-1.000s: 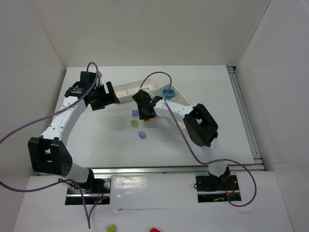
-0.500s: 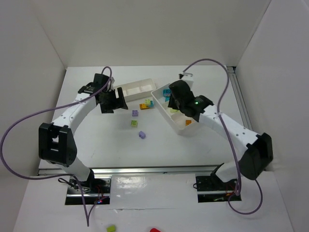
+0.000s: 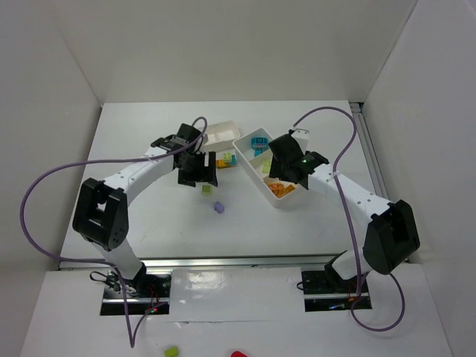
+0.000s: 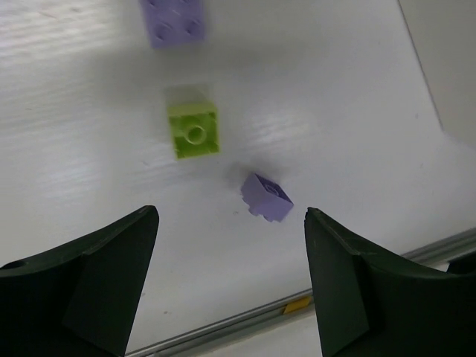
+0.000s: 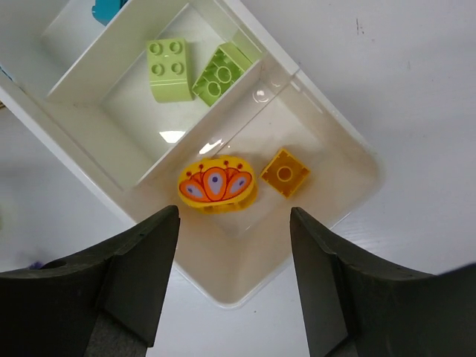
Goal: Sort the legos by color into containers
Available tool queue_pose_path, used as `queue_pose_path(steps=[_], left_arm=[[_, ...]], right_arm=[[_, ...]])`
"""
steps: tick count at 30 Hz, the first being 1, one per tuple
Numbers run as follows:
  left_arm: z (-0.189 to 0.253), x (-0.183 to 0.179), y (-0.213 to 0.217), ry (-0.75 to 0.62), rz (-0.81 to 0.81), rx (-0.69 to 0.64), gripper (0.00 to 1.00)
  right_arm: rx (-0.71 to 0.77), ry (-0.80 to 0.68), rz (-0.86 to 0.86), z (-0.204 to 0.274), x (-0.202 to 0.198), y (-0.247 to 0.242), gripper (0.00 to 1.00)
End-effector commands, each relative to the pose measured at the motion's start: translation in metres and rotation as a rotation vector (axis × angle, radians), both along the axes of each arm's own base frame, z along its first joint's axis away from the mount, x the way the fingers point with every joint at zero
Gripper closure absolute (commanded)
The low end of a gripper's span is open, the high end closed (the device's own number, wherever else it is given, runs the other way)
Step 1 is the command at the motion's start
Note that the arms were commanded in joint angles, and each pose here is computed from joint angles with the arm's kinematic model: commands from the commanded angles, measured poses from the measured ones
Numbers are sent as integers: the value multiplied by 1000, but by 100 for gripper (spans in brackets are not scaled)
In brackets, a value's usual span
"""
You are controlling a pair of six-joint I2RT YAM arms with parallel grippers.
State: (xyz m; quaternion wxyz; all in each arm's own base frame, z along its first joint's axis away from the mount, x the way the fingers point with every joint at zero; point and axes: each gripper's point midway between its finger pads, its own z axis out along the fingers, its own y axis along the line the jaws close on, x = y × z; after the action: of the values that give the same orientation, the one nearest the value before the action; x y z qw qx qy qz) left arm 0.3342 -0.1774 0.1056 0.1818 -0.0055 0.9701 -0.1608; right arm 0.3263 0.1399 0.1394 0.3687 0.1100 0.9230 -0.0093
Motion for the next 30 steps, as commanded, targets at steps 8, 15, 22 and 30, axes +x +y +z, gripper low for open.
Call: queue_pose_path(steps=[8, 15, 22, 30], left_arm=[[-34, -64, -56, 40, -325, 105, 8], [-61, -60, -67, 12, -361, 209, 21], [-75, -52, -57, -24, -335, 285, 22], [-72, -42, -61, -59, -323, 286, 35]], right_arm=[[16, -104, -12, 41, 20, -3, 26], [34, -118, -15, 51, 20, -5, 23], [35, -107, -18, 47, 20, -8, 23], [26, -113, -5, 51, 23, -6, 23]])
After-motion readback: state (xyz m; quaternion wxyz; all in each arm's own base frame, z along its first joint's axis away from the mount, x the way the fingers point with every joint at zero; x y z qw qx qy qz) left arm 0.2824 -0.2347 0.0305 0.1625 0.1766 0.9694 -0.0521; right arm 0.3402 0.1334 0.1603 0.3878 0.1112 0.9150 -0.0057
